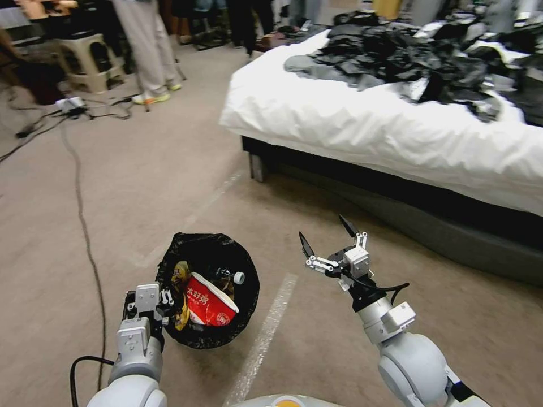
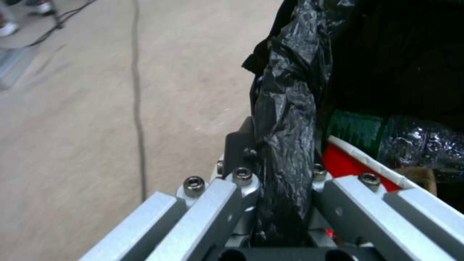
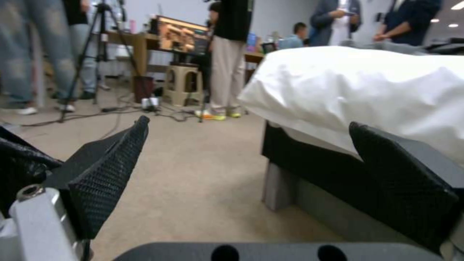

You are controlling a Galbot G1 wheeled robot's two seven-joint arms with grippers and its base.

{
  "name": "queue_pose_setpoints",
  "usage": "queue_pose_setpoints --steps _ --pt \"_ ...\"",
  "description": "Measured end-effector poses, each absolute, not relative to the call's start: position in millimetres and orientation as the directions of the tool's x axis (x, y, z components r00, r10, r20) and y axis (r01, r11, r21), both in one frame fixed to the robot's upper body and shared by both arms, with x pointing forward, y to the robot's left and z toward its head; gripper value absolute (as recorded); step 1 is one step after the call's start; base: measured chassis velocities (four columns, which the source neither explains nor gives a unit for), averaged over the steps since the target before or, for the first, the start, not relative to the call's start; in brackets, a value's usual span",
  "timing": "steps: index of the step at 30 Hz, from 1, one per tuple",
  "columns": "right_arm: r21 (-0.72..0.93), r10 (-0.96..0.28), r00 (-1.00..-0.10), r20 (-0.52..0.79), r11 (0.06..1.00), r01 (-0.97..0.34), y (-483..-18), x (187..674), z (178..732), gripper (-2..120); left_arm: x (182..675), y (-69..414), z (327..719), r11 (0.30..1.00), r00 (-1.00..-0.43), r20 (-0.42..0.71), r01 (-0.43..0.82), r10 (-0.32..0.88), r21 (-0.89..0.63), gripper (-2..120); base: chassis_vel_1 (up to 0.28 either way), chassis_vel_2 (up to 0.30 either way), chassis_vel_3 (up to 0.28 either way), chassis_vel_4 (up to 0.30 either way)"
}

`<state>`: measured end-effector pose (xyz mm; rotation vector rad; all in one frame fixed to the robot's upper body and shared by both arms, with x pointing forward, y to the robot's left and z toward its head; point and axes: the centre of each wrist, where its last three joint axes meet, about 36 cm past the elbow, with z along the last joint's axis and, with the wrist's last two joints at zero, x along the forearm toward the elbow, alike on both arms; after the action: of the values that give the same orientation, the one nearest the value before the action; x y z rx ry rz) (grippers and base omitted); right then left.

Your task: Pick up the trash bin, then pick up the garbage from the floor and place it into the trash bin.

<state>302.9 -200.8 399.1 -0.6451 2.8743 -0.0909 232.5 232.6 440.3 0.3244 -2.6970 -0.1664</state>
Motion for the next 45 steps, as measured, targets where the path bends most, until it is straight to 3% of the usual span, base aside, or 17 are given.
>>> queue_pose_setpoints --steps 45 --pt "-0.109 -0.433 -0.883 -0.18 0.901 -0.42 -201.8 296.0 403.2 100 231.0 227.8 443.5 0.967 -0.893 0.377 -0.202 -0.246 0.153 1 0.116 0.115 0.115 0.114"
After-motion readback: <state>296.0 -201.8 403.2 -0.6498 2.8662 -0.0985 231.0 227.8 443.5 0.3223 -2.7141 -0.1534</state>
